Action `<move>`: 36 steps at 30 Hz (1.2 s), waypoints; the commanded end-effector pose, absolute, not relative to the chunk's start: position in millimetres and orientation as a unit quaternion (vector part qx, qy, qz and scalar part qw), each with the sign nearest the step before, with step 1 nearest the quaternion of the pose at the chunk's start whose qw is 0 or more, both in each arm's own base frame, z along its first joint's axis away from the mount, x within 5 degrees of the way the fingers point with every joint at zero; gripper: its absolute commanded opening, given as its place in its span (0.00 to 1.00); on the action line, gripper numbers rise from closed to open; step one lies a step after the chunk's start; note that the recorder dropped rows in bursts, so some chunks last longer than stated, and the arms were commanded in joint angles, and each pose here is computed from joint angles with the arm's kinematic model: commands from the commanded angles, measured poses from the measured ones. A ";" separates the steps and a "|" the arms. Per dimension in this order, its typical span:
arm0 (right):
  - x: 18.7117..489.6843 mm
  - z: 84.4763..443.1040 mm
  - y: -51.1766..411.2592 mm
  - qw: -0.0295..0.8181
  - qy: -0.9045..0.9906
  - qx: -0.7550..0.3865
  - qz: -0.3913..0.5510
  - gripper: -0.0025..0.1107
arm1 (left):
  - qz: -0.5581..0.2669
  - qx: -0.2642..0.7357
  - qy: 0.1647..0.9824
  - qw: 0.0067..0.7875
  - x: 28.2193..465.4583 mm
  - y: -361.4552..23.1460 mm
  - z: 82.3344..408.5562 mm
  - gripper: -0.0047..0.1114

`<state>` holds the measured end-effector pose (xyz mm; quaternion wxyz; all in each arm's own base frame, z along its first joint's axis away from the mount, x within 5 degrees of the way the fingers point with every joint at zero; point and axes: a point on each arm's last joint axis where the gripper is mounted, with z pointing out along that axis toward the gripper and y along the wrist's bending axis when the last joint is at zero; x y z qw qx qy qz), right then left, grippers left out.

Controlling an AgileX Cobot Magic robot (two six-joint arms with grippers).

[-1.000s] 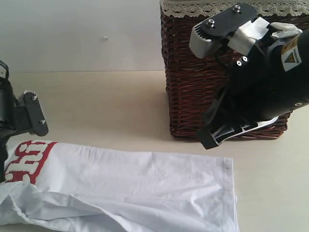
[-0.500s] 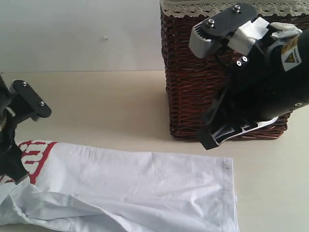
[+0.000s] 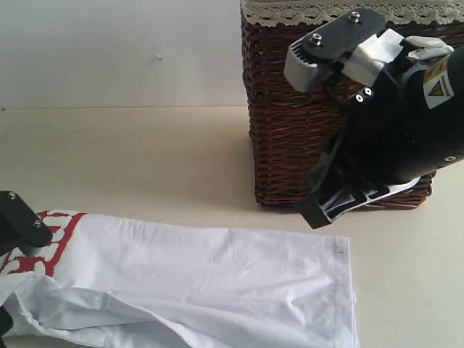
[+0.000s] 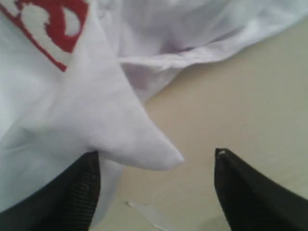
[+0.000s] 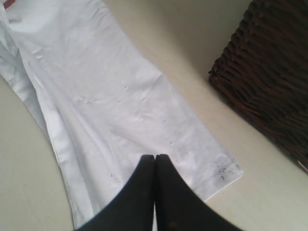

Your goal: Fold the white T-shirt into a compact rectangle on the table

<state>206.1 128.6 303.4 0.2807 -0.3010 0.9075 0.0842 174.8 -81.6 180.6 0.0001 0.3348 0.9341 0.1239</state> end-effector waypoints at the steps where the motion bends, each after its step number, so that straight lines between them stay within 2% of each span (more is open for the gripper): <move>1: 205.2 306.3 128.7 0.286 0.904 -0.306 0.084 0.02 | 0.196 0.318 0.926 0.053 182.6 -69.2 169.8 0.69; 7: 205.4 306.5 128.7 0.287 0.904 -0.305 0.084 0.02 | 0.183 0.354 0.916 0.051 183.6 -72.5 153.2 0.70; 10: 205.4 306.5 128.7 0.287 0.904 -0.305 0.084 0.02 | 0.208 0.371 0.904 0.051 189.2 -71.0 147.0 0.70; 12: 205.4 306.5 128.7 0.287 0.904 -0.305 0.084 0.02 | 0.244 0.370 0.895 0.056 194.1 -67.0 146.1 0.64; 17: 205.4 306.5 128.7 0.287 0.904 -0.305 0.084 0.02 | 0.298 0.377 0.873 0.083 206.6 -63.9 152.6 0.37; 18: 205.5 306.6 128.8 0.288 0.904 -0.305 0.084 0.02 | 0.302 0.381 0.869 0.092 210.5 -65.4 155.6 0.36; 21: 205.6 306.7 128.9 0.289 0.903 -0.305 0.085 0.02 | 0.317 0.390 0.855 0.126 224.3 -70.9 167.5 0.38; 26: 205.6 306.7 128.9 0.289 0.903 -0.305 0.085 0.02 | 0.336 0.449 0.806 0.188 243.6 -79.8 179.0 0.49; 30: 205.6 306.7 128.9 0.289 0.903 -0.305 0.085 0.02 | 0.360 0.494 0.767 0.193 256.0 -76.5 172.6 0.50; 36: 205.9 306.9 129.0 0.291 0.903 -0.305 0.085 0.02 | 0.353 0.406 0.810 0.235 272.6 -70.2 178.9 0.50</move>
